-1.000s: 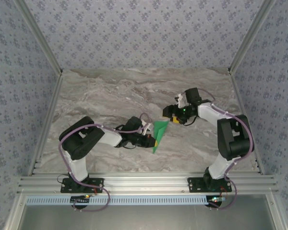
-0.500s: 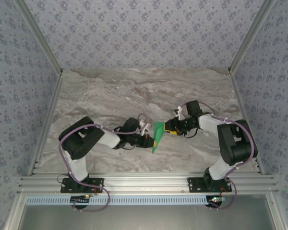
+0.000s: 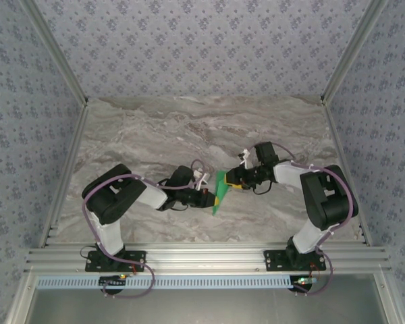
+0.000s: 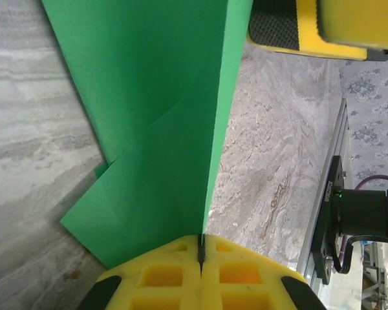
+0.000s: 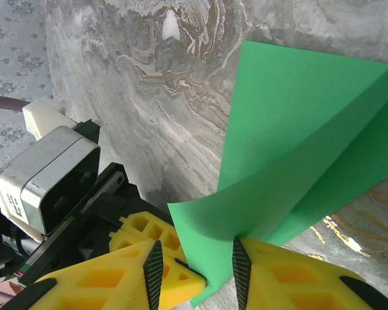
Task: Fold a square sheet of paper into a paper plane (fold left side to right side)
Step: Fold the wing for the fifth time at the center of the table.
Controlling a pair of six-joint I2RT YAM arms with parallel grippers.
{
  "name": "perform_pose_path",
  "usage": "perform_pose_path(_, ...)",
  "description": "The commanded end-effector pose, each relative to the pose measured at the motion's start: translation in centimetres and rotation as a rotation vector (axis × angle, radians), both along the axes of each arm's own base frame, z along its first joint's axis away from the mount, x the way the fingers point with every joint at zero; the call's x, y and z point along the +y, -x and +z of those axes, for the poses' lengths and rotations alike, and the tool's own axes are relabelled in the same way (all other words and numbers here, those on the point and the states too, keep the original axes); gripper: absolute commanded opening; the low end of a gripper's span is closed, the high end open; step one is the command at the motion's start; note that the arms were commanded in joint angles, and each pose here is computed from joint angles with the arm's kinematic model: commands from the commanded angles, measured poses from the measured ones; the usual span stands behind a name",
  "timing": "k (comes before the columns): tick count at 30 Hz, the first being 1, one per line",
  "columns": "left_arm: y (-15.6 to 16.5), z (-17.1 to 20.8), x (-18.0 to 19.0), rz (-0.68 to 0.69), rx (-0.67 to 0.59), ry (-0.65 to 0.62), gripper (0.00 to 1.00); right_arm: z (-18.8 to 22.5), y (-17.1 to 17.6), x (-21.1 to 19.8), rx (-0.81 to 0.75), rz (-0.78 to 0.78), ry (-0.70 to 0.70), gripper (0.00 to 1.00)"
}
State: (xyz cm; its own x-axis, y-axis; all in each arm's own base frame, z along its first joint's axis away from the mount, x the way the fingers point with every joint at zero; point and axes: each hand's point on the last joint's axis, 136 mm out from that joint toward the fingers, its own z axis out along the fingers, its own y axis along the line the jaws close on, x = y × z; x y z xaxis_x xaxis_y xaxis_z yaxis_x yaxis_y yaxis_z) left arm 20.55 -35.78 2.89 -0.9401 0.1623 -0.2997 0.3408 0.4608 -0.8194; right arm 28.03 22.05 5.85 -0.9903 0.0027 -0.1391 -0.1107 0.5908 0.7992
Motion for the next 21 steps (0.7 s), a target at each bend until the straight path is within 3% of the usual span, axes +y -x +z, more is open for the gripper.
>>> perform_pose_path(1, -0.3, 0.5, 0.1, 0.006, -0.011, 0.028, 0.0, 0.8, -0.8, -0.7, -0.048, -0.037, 0.054, 0.43)
perform_pose_path(4, -0.4, 0.5, 0.1, 0.008, -0.013, 0.029, 0.0, 0.6, -0.7, -1.8, -0.052, -0.067, 0.119, 0.51)
perform_pose_path(10, -0.4, 0.7, 0.0, 0.01, -0.012, 0.036, 0.0, -0.1, -0.7, -1.0, -0.033, -0.036, 0.151, 0.55)
perform_pose_path(21, -0.5, 0.7, 0.0, 0.012, -0.011, 0.035, 0.0, -1.8, -1.1, -0.3, -0.003, -0.011, 0.242, 0.54)
